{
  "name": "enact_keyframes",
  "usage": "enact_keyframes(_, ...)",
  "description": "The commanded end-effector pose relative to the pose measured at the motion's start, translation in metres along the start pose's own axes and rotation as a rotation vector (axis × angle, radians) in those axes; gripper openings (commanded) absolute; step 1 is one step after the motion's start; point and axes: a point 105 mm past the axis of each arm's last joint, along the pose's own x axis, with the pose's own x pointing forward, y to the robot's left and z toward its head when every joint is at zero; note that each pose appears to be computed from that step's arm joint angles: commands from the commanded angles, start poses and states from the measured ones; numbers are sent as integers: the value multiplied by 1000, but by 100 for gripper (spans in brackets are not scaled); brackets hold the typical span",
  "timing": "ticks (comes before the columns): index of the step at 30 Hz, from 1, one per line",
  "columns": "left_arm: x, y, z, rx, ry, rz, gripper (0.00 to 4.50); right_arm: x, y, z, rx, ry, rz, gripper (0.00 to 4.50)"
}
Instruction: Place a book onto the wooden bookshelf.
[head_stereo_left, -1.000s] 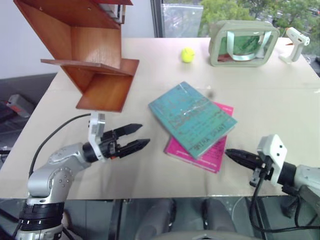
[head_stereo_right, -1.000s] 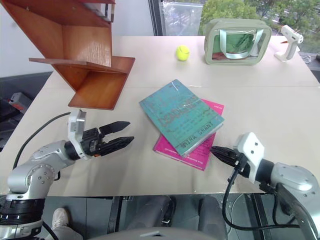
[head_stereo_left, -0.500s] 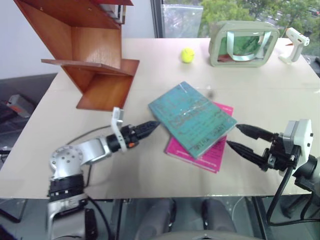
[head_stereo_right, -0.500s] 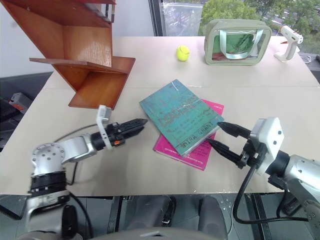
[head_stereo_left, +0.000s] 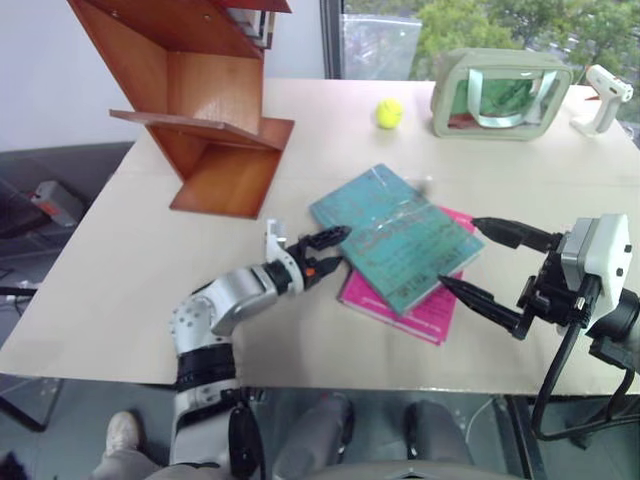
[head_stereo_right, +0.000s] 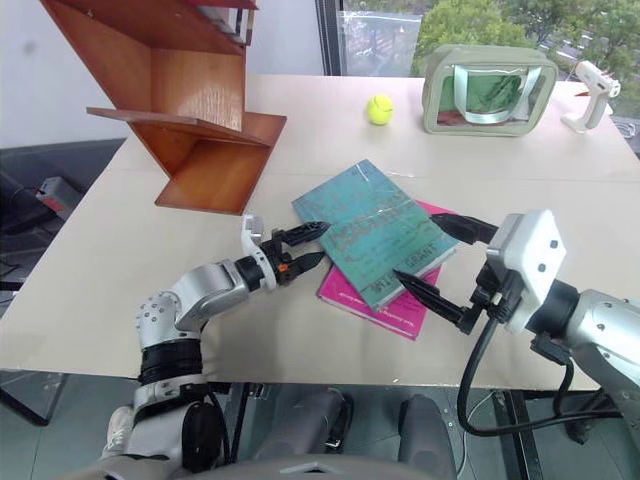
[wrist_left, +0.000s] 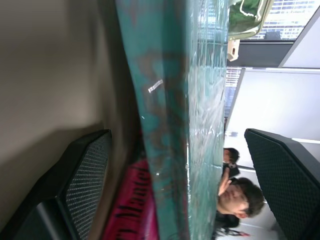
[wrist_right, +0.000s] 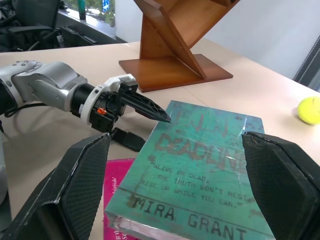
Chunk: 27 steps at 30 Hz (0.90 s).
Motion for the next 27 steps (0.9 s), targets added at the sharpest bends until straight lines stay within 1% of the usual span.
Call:
enact_keyframes(1,7,-8,-5,0,34,-24,450,1,5,10,-38,-22,3,429)
enact_keyframes(6,18,-16,-3,6,54,-43,450,3,5,9,-35,-19,-6,429)
enact_keyframes(9,22,-15,0,-2,46,-41,368,3,6,9,-31,-20,-12,437)
enact_keyframes(10,22,-14,1,-4,37,-38,307,3,6,9,-31,-19,-16,437)
enact_keyframes(11,21,-14,3,-6,23,-46,291,2,6,9,-30,-16,-21,437)
enact_keyframes(12,19,-16,6,-12,5,-62,265,2,6,8,-28,-15,-26,437)
enact_keyframes(13,17,-19,8,-12,-6,-80,211,2,5,8,-27,-14,-30,437)
enact_keyframes(14,15,-20,10,-7,-14,-89,177,2,5,8,-25,-14,-32,437)
enact_keyframes(15,13,-21,11,0,-22,-95,119,1,5,8,-24,-12,-34,437)
enact_keyframes(17,10,-25,14,9,-37,-121,67,1,5,7,-22,-10,-36,437)
enact_keyframes(23,-4,-46,22,78,-67,-217,67,3,4,5,-16,-16,-33,437)
enact_keyframes(24,-8,-55,25,108,-72,-245,67,3,3,6,-17,-22,-35,437)
enact_keyframes(26,-26,-94,30,288,-77,-347,67,1,-1,12,-10,-64,-59,437)
enact_keyframes(27,-31,-104,31,340,-75,-371,67,0,-3,14,-8,-78,-67,437)
